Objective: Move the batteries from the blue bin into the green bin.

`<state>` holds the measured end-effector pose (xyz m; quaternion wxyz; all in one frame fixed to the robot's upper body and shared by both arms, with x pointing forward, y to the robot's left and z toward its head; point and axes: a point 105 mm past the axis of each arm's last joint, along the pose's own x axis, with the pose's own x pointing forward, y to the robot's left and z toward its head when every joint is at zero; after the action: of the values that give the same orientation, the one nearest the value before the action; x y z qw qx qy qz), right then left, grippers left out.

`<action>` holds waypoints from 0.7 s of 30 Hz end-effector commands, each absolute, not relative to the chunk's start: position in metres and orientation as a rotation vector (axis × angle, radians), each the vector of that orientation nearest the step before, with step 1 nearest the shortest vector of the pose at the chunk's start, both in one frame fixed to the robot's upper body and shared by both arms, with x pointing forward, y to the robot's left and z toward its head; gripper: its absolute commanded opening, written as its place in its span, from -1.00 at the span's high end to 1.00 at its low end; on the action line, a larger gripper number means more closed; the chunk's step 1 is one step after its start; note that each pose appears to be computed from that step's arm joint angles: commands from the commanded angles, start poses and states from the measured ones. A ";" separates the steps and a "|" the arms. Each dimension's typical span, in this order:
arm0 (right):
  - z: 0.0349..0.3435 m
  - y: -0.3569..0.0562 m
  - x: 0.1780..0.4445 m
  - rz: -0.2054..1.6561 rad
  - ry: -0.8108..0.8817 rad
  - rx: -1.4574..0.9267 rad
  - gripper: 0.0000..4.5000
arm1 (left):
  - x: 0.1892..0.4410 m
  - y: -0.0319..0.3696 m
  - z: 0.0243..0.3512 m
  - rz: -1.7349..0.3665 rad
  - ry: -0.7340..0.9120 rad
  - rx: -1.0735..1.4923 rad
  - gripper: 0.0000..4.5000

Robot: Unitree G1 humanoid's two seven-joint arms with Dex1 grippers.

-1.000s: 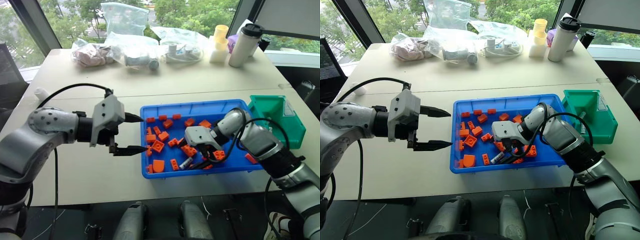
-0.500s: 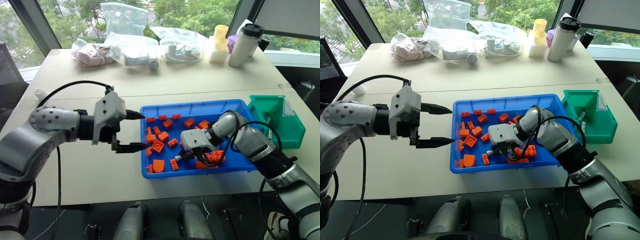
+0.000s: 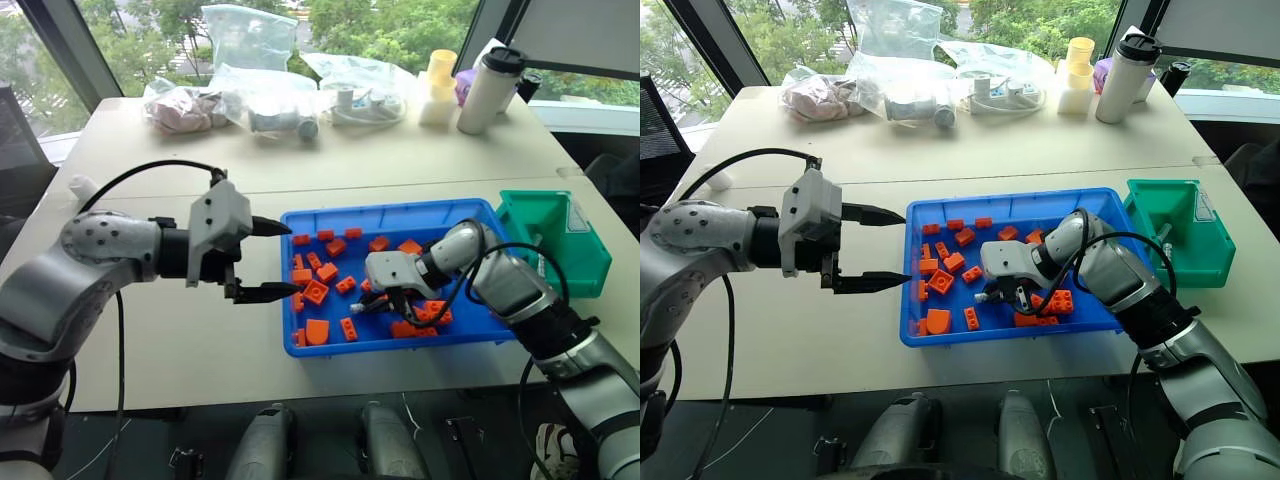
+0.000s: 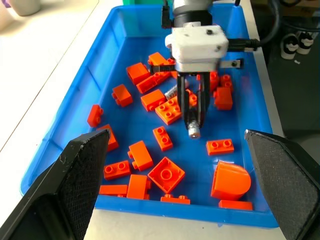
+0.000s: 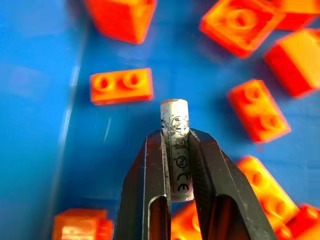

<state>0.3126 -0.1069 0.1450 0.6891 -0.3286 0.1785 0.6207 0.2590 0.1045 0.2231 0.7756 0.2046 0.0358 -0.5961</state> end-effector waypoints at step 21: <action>0.223 -0.348 0.326 -0.009 0.261 -0.210 0.97 | 0.296 0.059 0.234 -1.303 -0.138 0.140 -1.00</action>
<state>0.3293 -0.3380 0.2076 0.9827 -0.1015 0.1532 0.0214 0.2995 0.0624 0.2258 0.7985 0.0510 -0.0466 -0.5981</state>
